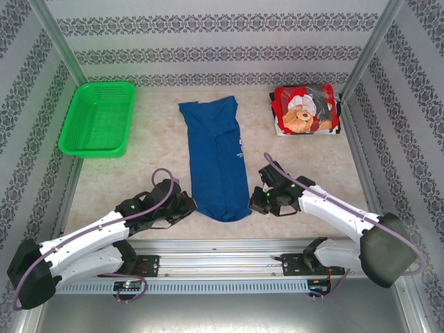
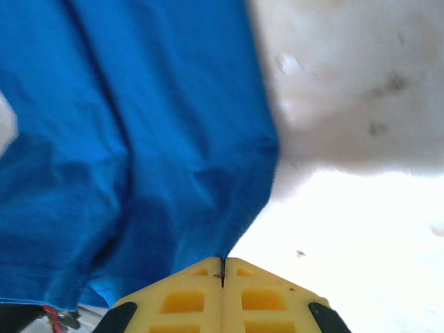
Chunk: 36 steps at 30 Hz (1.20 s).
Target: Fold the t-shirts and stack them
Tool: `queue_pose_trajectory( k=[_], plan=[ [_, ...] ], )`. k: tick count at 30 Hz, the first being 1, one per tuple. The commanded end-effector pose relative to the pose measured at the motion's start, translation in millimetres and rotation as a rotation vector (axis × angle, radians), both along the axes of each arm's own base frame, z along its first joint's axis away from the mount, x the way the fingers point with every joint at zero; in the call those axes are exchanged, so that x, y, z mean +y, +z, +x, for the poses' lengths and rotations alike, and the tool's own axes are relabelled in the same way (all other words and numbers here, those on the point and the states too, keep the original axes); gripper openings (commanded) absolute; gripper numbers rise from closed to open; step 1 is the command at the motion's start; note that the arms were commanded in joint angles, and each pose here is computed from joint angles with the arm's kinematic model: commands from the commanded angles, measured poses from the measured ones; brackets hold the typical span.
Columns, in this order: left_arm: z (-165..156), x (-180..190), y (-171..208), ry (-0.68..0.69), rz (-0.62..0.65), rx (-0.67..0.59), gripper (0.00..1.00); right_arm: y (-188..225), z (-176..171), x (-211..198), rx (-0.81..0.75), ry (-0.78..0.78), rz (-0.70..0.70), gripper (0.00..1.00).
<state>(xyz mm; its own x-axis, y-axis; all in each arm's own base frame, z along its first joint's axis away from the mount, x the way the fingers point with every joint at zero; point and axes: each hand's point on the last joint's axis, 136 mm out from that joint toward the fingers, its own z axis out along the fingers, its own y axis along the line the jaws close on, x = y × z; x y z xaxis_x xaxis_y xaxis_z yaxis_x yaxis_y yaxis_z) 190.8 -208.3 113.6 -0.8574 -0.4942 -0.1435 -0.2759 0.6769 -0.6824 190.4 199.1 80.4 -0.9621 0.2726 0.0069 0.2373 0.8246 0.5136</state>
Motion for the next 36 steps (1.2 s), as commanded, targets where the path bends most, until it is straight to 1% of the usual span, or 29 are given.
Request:
queue_pose_trajectory(
  k=[1,7,15,21,26,36],
  plan=[
    [13.6,12.3,7.7,0.022,0.033,-0.010,0.00,13.7,18.0,5.1,-0.020,0.042,0.007,0.02],
    [56.6,24.7,27.3,0.045,0.025,-0.050,0.00,28.2,67.2,15.4,-0.058,0.077,0.001,0.01],
    [114.9,42.8,43.7,0.059,0.039,-0.090,0.00,35.5,124.0,8.0,-0.070,0.074,-0.014,0.01],
    [147.0,50.0,40.1,0.078,0.027,-0.088,0.00,36.8,159.7,6.3,-0.076,0.083,-0.010,0.01],
    [165.6,58.3,36.8,0.091,0.026,-0.085,0.00,37.8,185.6,8.9,-0.080,0.090,-0.003,0.00],
    [209.6,55.3,24.3,0.057,0.015,-0.073,0.00,30.5,226.5,12.6,-0.079,0.086,0.001,0.02]
  ],
)
